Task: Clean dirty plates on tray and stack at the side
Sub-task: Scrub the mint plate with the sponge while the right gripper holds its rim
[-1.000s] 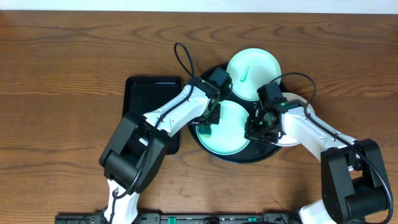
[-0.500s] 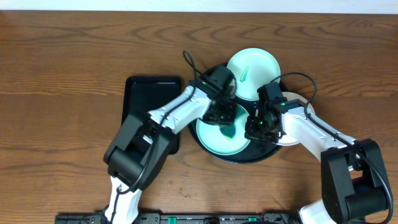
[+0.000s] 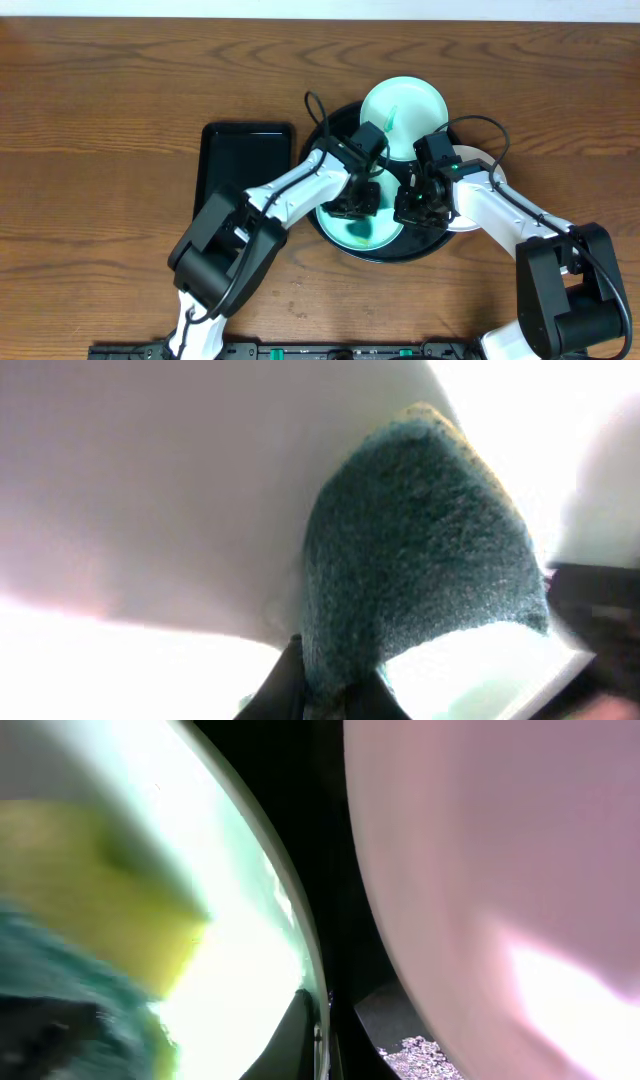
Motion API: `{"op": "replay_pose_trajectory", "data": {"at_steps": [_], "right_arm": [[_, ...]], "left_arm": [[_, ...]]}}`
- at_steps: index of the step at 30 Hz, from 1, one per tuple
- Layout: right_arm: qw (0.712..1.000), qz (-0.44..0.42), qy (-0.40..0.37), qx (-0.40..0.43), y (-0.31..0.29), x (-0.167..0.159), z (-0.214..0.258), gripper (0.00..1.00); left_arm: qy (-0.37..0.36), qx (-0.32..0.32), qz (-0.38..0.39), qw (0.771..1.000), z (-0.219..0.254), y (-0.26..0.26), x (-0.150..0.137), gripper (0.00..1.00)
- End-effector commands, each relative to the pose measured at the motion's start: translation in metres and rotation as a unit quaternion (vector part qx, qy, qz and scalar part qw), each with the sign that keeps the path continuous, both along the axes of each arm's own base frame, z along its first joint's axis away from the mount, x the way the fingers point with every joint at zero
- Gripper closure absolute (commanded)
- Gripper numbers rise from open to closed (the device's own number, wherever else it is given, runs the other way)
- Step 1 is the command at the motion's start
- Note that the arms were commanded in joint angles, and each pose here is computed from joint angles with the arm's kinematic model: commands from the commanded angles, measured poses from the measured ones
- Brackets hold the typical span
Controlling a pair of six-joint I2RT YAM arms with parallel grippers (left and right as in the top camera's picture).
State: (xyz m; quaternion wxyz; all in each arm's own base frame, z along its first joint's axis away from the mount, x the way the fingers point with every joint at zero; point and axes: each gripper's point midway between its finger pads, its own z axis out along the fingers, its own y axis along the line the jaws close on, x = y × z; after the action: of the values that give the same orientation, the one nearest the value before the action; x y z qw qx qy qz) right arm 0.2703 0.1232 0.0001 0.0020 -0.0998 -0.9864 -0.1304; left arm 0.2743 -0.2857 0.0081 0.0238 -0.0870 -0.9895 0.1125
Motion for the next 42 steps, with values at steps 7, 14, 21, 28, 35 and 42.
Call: {"op": "replay_pose_trajectory", "data": {"at_steps": [7, 14, 21, 28, 35, 42], "right_arm": [[0.997, 0.003, 0.02, -0.07, -0.024, -0.011, -0.02, 0.99], [0.997, 0.004, 0.02, -0.071, -0.024, -0.011, -0.02, 0.99], [0.997, 0.004, 0.022, -0.071, -0.025, -0.012, -0.02, 0.99], [0.997, 0.004, 0.024, -0.072, -0.025, -0.013, -0.02, 0.99], [0.997, 0.007, 0.027, -0.072, -0.025, -0.014, -0.02, 0.99], [0.997, 0.008, 0.025, -0.072, -0.025, -0.014, -0.02, 0.99]], "left_arm": [[-0.177, 0.313, 0.025, 0.933, 0.01, 0.116, 0.068, 0.93], [-0.133, 0.146, 0.002, 0.98, -0.004, 0.051, 0.065, 0.93], [-0.012, -0.162, -0.039, 0.986, 0.008, -0.057, 0.024, 0.93], [0.001, -0.172, -0.05, 0.984, 0.006, -0.062, 0.013, 0.92], [-0.107, 0.126, -0.004, 0.986, -0.022, 0.044, 0.046, 0.92], [-0.172, 0.299, -0.001, 0.939, -0.003, 0.109, 0.061, 0.92]]}}
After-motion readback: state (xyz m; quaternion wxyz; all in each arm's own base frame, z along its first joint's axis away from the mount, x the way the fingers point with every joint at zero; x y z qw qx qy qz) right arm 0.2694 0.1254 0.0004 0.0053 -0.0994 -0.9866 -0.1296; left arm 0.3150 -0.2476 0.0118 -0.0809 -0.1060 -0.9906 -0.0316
